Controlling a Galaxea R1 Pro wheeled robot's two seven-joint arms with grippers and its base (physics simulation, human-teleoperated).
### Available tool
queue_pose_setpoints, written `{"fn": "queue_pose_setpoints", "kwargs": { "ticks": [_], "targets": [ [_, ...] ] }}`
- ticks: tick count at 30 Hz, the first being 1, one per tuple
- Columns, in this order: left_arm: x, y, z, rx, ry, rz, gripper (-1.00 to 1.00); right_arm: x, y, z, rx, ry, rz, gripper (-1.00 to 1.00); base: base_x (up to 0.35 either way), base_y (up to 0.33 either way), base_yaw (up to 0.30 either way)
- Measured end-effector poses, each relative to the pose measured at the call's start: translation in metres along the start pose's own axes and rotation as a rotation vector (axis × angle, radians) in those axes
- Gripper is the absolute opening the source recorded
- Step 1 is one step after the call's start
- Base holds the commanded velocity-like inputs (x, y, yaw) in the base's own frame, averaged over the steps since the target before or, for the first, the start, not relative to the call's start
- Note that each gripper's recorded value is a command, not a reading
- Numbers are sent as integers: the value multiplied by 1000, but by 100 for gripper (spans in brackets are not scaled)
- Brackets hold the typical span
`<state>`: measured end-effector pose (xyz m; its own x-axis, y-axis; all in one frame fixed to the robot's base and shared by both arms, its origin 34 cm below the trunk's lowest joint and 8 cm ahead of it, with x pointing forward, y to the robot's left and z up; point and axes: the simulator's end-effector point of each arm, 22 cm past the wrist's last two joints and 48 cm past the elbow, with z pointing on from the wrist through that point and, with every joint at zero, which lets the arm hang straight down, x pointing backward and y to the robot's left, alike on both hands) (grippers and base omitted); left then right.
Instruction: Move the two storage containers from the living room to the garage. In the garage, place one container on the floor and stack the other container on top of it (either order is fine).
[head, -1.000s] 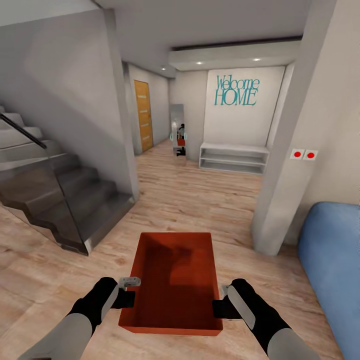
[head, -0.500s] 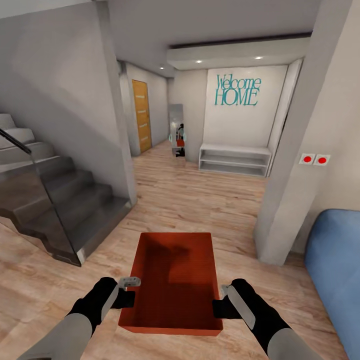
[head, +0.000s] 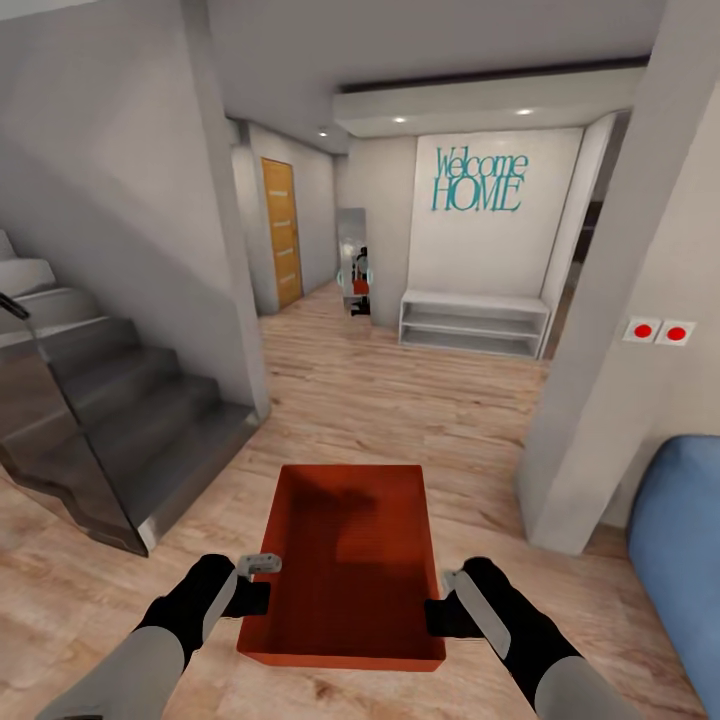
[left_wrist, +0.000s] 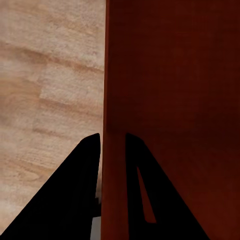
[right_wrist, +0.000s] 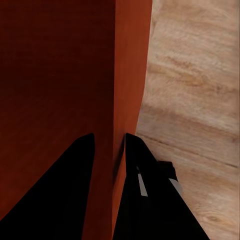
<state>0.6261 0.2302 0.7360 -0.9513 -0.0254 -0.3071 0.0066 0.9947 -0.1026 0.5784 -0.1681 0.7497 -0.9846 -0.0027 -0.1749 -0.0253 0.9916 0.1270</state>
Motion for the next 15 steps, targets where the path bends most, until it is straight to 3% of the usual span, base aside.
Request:
{"fn": "queue_pose_setpoints", "kwargs": {
  "ticks": [15],
  "targets": [
    [0, 0, 0, 0, 0, 0, -100, 0, 0, 0, 0, 0, 0, -100, 329, 0, 0]
  ]
}}
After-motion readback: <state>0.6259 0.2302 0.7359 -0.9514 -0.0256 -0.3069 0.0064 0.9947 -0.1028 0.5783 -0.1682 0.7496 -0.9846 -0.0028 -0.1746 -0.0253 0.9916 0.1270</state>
